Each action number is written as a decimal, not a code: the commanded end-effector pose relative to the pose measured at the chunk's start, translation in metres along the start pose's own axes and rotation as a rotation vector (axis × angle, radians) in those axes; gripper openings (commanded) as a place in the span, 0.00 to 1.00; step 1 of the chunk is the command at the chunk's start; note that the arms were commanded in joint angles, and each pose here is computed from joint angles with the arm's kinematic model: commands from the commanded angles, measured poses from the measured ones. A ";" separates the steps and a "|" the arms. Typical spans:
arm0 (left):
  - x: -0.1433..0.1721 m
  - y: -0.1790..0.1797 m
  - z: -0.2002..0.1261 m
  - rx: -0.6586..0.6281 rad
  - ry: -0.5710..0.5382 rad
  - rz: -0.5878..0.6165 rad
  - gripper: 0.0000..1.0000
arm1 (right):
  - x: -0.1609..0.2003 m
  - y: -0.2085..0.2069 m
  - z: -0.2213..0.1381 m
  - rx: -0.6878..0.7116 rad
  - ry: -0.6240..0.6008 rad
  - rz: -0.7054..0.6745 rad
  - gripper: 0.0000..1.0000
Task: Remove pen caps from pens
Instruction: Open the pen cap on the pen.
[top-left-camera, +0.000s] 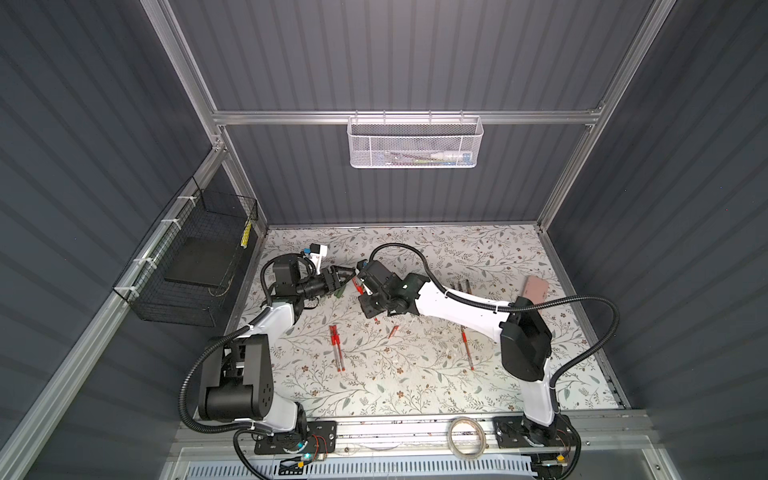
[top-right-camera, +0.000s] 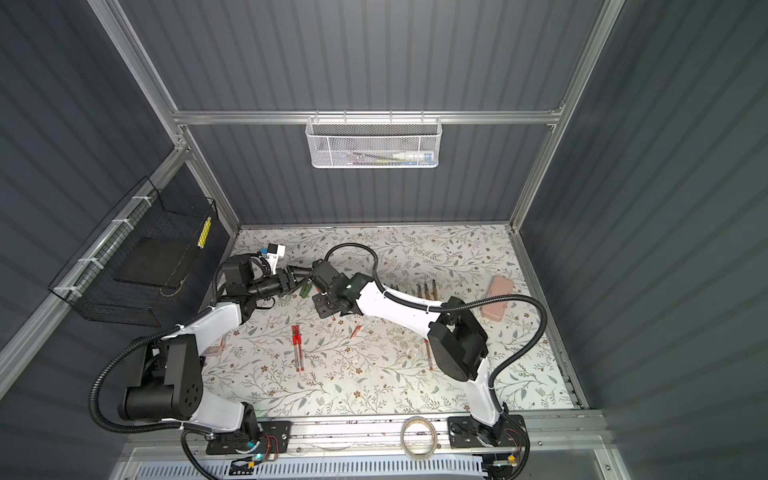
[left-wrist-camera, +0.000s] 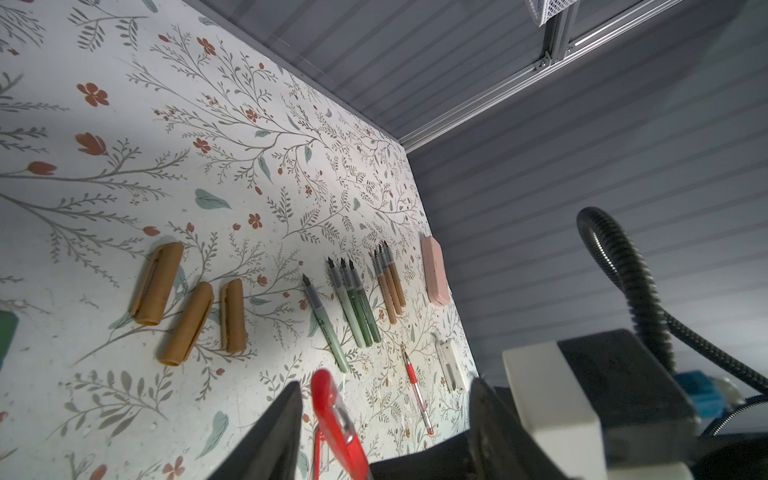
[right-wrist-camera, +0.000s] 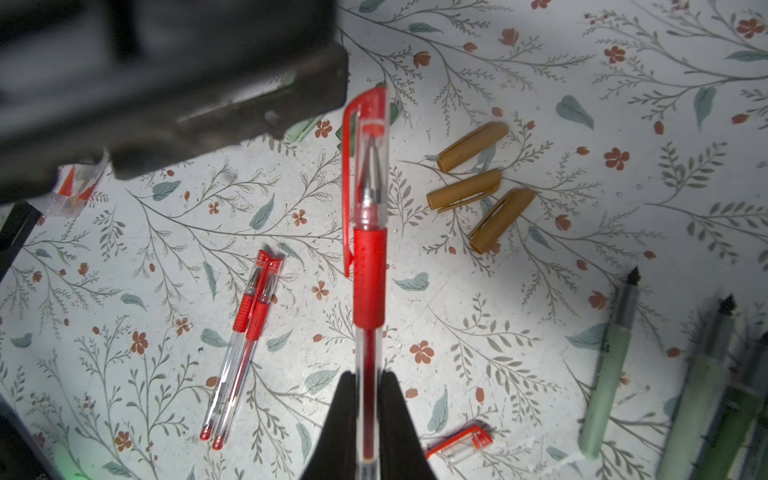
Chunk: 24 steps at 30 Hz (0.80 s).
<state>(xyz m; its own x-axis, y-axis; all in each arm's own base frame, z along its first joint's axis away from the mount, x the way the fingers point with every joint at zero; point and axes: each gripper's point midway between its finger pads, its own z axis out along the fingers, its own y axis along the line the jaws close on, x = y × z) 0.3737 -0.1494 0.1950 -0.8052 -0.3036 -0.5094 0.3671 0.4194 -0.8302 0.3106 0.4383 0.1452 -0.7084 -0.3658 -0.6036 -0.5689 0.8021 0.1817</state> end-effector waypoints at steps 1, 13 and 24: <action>0.005 -0.009 0.000 0.033 0.017 0.024 0.65 | -0.013 0.002 -0.017 -0.058 -0.059 0.047 0.00; 0.000 -0.018 0.001 0.074 0.004 0.014 0.46 | -0.015 0.006 -0.019 -0.180 -0.088 0.100 0.00; 0.008 -0.013 0.008 0.042 0.036 0.016 0.51 | -0.017 0.014 -0.024 -0.199 -0.102 0.084 0.00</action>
<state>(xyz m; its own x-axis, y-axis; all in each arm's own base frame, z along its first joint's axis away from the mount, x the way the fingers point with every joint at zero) 0.3669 -0.1636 0.2004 -0.8190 -0.2802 -0.5007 0.3855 0.3775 -0.8419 0.3083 0.4401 0.1666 -0.7254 -0.2550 -0.6393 -0.5772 0.7313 0.3632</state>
